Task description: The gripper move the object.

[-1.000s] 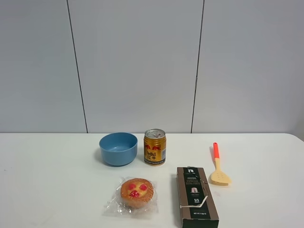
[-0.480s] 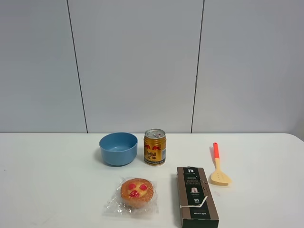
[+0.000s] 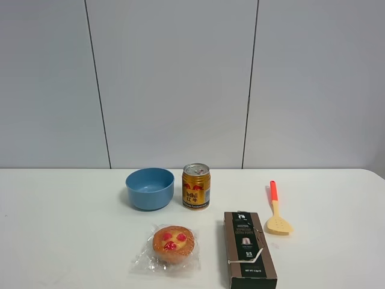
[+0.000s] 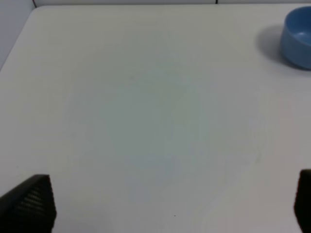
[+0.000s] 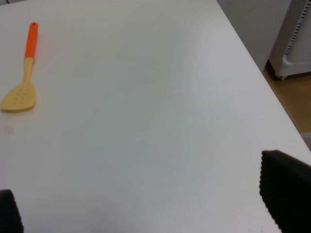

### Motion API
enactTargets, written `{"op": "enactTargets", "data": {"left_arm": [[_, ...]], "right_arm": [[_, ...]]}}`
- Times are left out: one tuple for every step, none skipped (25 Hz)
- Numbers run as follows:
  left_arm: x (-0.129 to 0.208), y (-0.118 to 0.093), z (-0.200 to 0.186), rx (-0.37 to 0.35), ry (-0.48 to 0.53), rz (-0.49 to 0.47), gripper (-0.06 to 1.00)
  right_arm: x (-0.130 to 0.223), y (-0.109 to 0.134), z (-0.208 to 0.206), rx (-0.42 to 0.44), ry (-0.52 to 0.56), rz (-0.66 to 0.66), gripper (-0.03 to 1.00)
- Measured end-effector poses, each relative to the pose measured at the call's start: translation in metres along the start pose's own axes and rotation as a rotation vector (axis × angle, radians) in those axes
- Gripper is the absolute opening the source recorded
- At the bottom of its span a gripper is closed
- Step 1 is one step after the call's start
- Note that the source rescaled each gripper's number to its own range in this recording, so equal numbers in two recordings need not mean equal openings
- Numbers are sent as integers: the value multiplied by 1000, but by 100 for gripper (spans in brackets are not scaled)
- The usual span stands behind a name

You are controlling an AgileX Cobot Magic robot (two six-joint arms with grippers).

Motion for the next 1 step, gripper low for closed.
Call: {"op": "enactTargets", "data": {"left_arm": [[0, 0, 0, 0, 0, 0, 100]], "right_arm": [[0, 0, 0, 0, 0, 0, 100]]}}
Point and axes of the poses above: a point on each arm's last joint axis where the gripper is mounted, z pointing out along that axis toward the gripper, y along the wrist's bending axis when the last joint is at zero, x = y × z, the point moved 4 cm from there along z, pointing out along that axis toward the gripper, and after that the axes turned 5 degrees about -z, right-handed, at the moved point
